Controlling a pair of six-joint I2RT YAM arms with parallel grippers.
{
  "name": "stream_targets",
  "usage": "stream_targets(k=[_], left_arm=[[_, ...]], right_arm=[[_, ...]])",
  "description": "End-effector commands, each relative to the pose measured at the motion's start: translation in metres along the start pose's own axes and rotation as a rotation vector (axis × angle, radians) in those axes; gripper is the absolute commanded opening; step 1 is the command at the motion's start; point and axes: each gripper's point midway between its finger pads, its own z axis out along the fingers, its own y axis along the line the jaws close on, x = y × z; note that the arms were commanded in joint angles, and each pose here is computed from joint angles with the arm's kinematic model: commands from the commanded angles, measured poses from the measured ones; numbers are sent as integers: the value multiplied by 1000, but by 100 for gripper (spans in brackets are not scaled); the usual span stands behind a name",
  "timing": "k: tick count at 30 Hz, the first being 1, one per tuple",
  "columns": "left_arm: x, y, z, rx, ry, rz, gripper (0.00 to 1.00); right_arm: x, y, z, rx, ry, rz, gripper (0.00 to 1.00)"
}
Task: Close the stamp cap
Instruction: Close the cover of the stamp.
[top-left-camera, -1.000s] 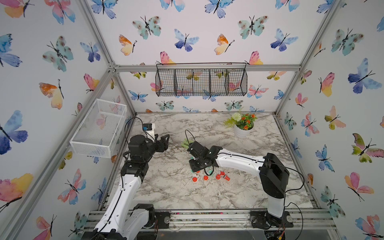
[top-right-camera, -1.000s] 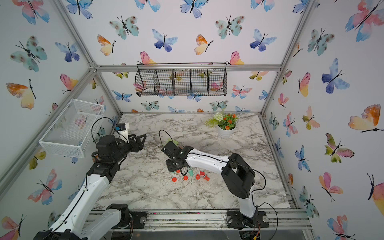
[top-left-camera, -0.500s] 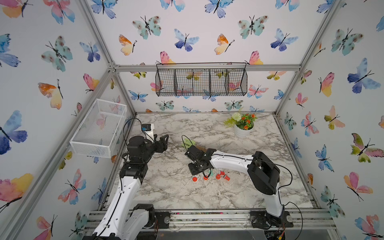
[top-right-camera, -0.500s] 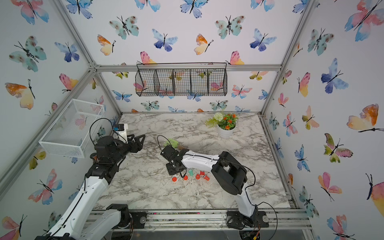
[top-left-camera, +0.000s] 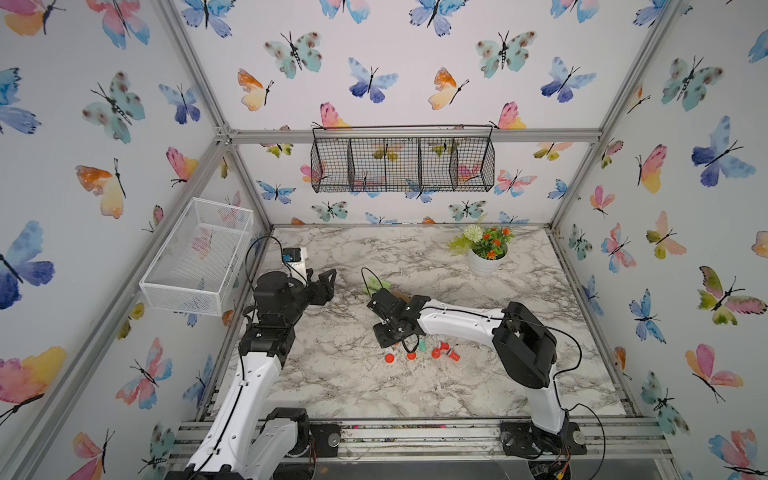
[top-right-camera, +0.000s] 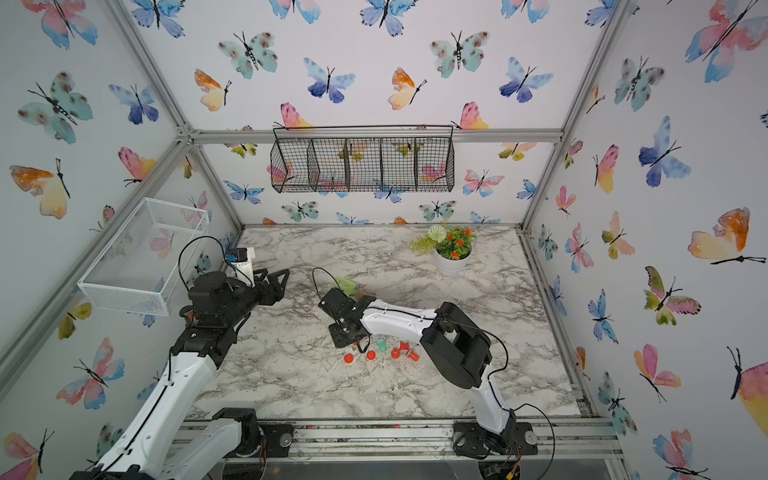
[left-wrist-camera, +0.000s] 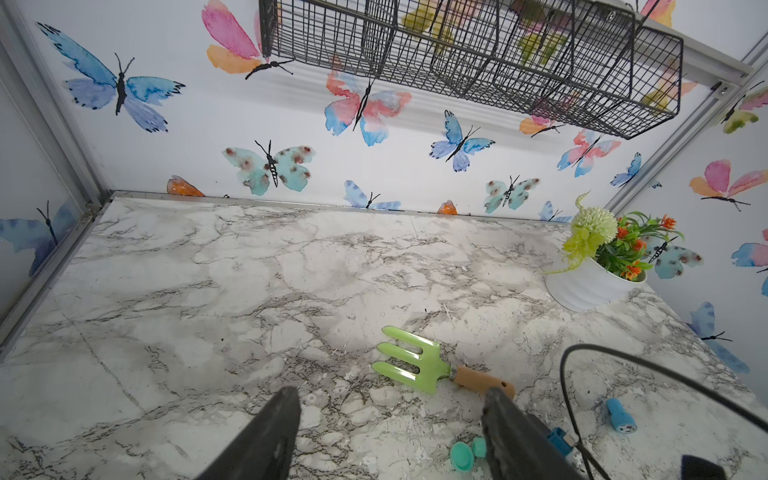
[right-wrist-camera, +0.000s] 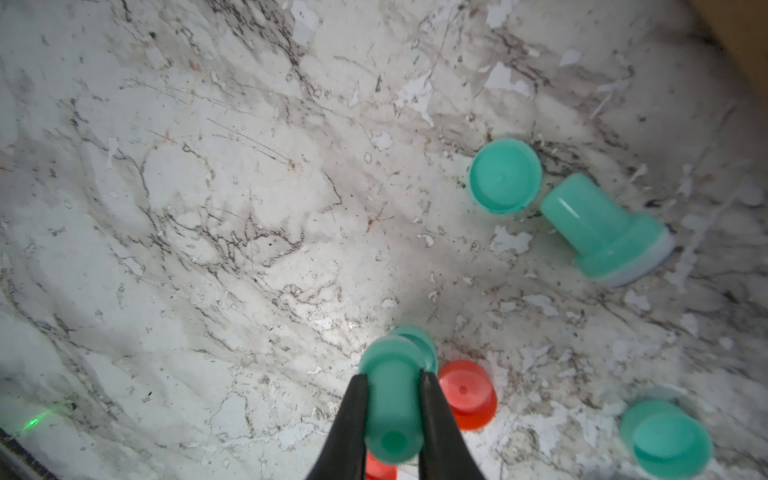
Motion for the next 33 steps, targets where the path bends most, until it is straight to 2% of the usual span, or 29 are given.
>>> stream_targets(k=[1,10,33], left_arm=[[5,2,1,0,13,1,72],[5,3,0,-5,10,0,72],[4,2,0,5,9,-3,72]], right_arm=[[4,2,6,6,14,-20,8],[9,-1,7,23,33,-25,8],[-7,9,-15,-9,-30,-19,8]])
